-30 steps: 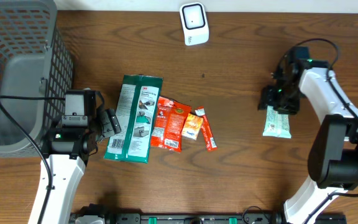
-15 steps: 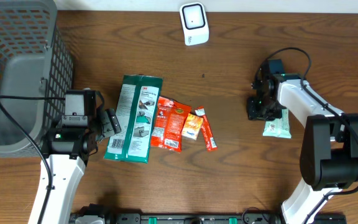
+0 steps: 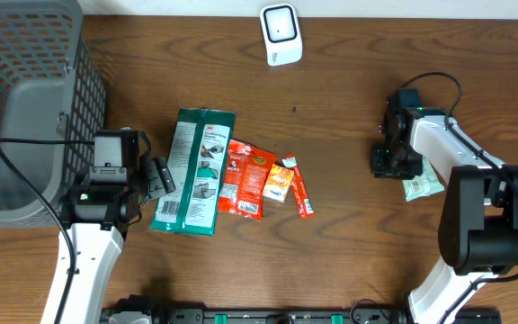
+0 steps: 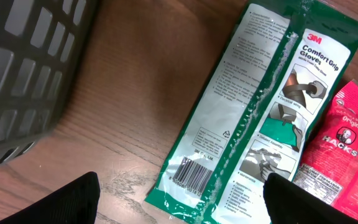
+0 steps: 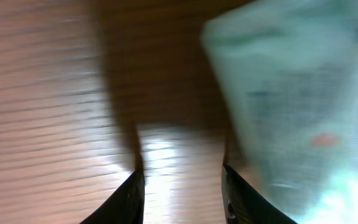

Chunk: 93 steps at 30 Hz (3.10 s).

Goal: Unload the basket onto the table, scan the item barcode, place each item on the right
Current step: 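Release the wipes pack and move the right gripper to the red stick packet, then grasp the thin red stick packet with the right gripper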

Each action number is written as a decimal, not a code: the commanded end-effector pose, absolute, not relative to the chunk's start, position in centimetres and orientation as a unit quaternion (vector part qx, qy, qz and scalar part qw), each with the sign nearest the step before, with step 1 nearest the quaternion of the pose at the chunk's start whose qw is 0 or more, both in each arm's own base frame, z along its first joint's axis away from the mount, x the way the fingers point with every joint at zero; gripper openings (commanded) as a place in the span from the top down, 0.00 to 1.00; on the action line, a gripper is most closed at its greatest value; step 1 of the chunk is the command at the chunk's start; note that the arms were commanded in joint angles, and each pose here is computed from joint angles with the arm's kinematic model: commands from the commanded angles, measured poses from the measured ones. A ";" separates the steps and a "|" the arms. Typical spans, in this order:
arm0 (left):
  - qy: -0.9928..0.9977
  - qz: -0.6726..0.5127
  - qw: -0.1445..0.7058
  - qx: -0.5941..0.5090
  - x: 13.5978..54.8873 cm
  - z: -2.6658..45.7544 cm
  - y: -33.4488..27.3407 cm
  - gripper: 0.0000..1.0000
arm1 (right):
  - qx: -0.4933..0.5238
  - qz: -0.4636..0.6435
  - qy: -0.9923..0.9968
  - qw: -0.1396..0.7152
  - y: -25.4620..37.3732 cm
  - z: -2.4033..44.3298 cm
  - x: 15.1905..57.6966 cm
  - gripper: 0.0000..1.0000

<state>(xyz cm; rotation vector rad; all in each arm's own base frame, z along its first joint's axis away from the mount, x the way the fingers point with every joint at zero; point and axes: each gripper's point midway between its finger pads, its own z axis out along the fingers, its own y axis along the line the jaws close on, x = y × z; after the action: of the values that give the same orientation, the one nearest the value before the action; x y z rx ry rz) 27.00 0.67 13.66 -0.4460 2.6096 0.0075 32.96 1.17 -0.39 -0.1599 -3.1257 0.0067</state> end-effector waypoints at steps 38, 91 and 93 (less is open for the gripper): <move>0.954 -0.001 0.250 -0.163 27.3 14.1 0.6 0.15 | 0.135 0.049 -0.988 -0.054 14.2 -0.8 31.8 0.61; 0.954 -0.001 0.250 -0.165 27.3 14.1 0.6 0.15 | -0.147 -0.170 -0.970 0.092 16.8 1.3 29.1 0.55; 0.954 -0.001 0.250 -0.165 27.3 14.1 0.6 0.15 | -0.153 -0.180 -0.967 0.093 16.4 2.4 29.4 0.58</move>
<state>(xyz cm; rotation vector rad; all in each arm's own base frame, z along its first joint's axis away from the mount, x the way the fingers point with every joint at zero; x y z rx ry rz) 27.00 0.67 13.66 -0.4460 2.6096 0.0075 28.38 16.62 0.95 -0.4137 -2.8777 -0.4624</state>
